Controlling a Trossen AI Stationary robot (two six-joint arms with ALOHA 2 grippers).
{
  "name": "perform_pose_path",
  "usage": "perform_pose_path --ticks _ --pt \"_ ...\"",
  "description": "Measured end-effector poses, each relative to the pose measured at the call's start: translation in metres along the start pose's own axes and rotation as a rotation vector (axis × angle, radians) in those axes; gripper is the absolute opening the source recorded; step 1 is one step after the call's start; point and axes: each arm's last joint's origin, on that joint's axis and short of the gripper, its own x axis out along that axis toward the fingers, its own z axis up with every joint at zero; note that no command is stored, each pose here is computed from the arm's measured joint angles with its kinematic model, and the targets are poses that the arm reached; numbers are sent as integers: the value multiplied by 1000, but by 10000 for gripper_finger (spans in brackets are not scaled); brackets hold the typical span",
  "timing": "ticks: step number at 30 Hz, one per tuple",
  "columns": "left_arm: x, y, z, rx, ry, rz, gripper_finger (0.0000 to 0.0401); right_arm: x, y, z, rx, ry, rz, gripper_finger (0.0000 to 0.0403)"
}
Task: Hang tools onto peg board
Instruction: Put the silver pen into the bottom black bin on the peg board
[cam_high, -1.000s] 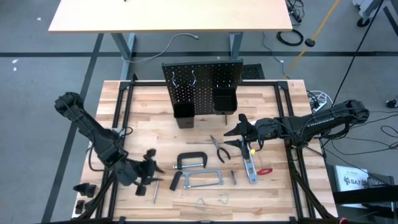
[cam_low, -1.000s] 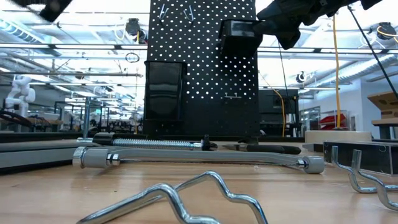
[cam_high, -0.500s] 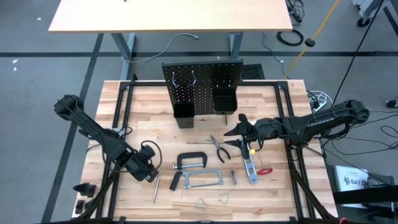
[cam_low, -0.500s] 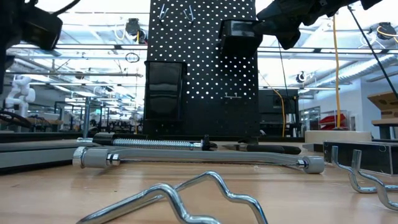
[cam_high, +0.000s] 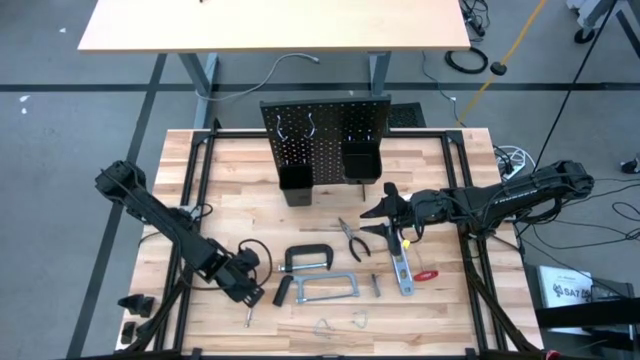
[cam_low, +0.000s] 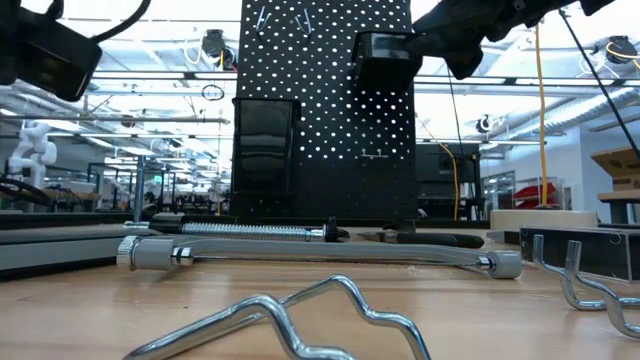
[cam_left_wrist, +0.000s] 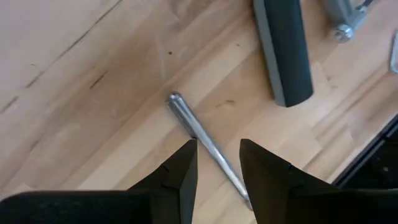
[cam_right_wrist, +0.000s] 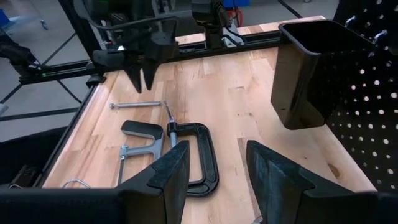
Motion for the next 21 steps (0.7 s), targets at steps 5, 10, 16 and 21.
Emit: perform_pose_path --ticks 5,10,16,21 --pt "-5 -8 -3 -30 -5 -28 123 0 -1 0 -17 -8 -36 153" --pt "-12 -20 -13 -43 -99 -64 123 0 0 -3 -5 26 -32 153" --pt "-14 -28 -35 -83 -139 45 123 -2 6 -10 45 80 -19 153" --pt "-3 -33 -49 -153 -174 111 123 -3 11 -12 50 94 0 153"
